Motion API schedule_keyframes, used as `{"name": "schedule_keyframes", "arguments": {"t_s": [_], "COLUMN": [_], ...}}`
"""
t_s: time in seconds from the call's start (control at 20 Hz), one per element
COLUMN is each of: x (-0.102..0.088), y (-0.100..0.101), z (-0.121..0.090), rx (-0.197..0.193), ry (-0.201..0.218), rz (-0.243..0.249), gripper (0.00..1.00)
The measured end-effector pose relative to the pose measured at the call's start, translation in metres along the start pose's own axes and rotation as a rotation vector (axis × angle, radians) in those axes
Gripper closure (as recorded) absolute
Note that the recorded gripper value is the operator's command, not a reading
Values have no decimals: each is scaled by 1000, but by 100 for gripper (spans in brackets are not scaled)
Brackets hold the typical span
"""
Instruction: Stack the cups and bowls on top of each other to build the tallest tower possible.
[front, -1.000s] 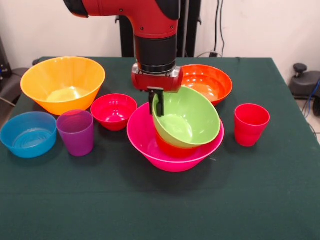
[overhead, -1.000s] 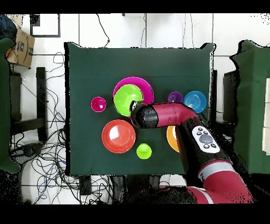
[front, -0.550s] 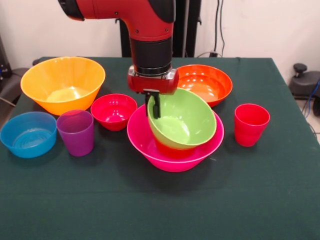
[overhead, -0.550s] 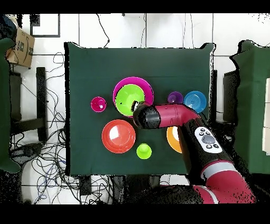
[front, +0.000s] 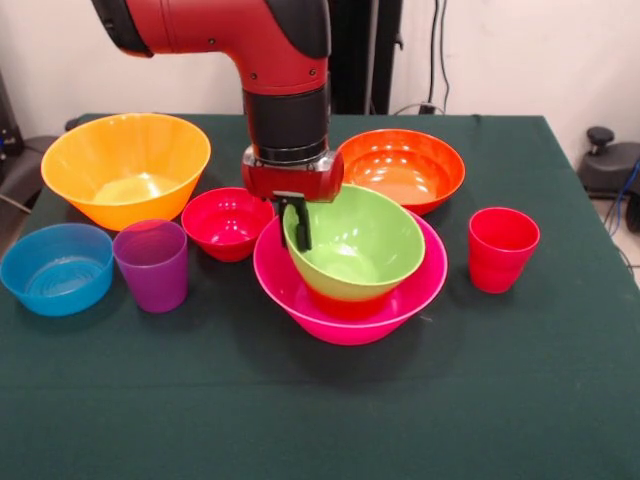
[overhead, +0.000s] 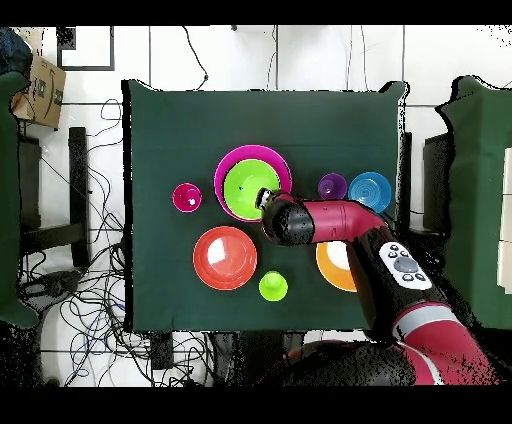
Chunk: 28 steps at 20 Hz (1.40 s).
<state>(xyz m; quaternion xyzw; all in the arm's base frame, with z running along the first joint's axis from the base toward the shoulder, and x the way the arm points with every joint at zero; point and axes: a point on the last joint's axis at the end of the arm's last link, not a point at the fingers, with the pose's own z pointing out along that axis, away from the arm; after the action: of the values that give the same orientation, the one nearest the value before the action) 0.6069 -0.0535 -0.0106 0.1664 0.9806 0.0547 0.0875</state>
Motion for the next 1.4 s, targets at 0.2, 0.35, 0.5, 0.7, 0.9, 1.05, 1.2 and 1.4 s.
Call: {"name": "schedule_keyframes", "arguments": {"t_s": [0.2, 0.35, 0.5, 0.7, 0.9, 1.05, 1.2, 1.4], "x": [-2, -1, 6, 16, 14, 14, 14, 14], "y": [-2, -3, -4, -4, -5, -5, -5, -5], "z": [1, 4, 13, 26, 26, 26, 27, 26], "rx": [-14, -16, -17, -27, -33, -34, -35, -34], "ry": [-8, -10, -3, 7, -4, -6, -10, -11], "rz": [8, -10, -25, -35, -37, -42, -45, -46], "gripper": [100, 0, 0, 0, 0, 0, 0, 0]}}
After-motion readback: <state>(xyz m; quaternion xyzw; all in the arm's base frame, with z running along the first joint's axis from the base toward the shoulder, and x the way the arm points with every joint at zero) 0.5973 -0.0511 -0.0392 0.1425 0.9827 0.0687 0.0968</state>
